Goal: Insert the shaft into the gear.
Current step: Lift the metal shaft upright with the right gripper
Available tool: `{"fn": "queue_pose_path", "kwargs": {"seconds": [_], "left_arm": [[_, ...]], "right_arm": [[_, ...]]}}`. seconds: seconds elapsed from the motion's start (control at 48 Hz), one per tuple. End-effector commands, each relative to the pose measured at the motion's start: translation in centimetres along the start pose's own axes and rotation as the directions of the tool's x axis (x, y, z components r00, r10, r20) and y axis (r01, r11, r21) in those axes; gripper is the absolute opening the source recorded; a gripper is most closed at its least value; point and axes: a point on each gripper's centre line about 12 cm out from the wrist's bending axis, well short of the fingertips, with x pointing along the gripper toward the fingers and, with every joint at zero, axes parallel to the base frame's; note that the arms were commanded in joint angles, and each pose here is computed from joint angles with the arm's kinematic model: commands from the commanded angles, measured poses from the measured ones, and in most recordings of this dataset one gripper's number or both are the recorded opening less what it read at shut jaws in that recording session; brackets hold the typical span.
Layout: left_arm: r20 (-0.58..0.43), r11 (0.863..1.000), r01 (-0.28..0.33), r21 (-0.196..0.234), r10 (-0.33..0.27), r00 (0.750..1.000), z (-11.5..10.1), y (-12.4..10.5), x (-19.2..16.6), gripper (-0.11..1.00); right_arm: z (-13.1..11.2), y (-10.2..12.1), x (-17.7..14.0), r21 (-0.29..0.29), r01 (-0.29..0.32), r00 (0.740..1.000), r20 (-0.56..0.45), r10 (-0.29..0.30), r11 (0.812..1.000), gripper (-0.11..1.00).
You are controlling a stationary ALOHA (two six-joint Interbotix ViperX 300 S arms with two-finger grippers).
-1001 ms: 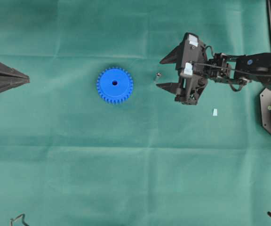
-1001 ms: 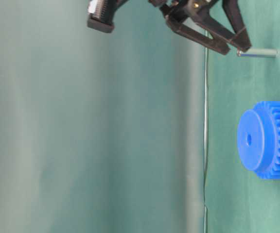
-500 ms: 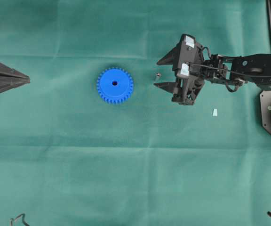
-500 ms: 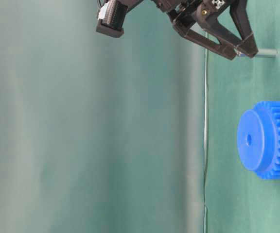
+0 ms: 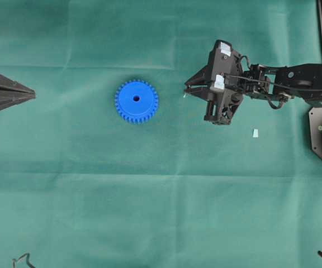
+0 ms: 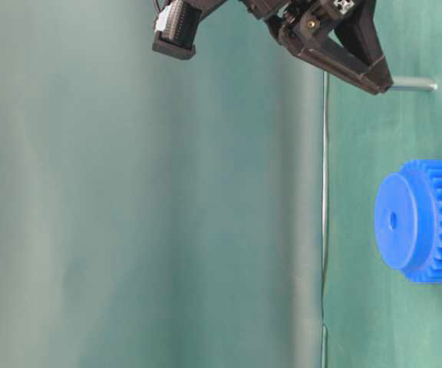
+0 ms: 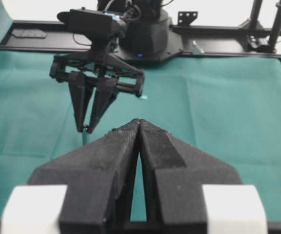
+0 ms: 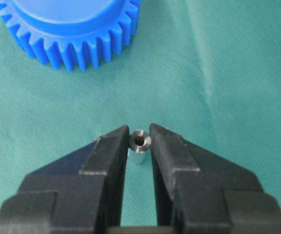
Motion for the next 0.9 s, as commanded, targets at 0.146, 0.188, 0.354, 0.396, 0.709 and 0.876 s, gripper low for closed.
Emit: {"fn": "queue_pose_path", "kwargs": {"seconds": [0.146, 0.188, 0.354, 0.396, 0.709, 0.876], "left_arm": [[0.026, 1.0, -0.001, 0.005, 0.0, 1.0, 1.0, 0.0, 0.2, 0.0], [0.028, 1.0, -0.001, 0.005, 0.0, 1.0, 1.0, 0.0, 0.2, 0.0], [0.026, 1.0, -0.001, 0.005, 0.0, 1.0, 1.0, 0.0, 0.2, 0.0], [0.023, 1.0, -0.001, 0.005, 0.001, 1.0, 1.0, 0.0, 0.2, 0.0], [0.018, 1.0, -0.001, 0.003, 0.001, 1.0, 1.0, 0.0, 0.2, 0.0], [0.018, 1.0, -0.001, 0.002, 0.001, 1.0, 1.0, 0.0, 0.2, 0.0]], "right_arm": [[2.1, 0.2, -0.4, 0.002, -0.003, 1.0, 0.023, 0.003, 1.0, 0.17], [2.6, 0.2, -0.7, 0.0, -0.004, 1.0, 0.018, 0.004, 1.0, 0.17], [5.4, 0.6, -2.3, -0.014, -0.01, 1.0, 0.008, 0.01, 1.0, 0.17], [6.2, 0.7, -3.0, -0.014, -0.011, 1.0, 0.011, 0.011, 1.0, 0.17], [9.5, 1.1, -6.2, -0.018, -0.021, 0.999, 0.044, 0.021, 1.0, 0.17], [9.5, 1.2, -6.5, -0.019, -0.022, 0.999, 0.044, 0.023, 1.0, 0.17]]}}
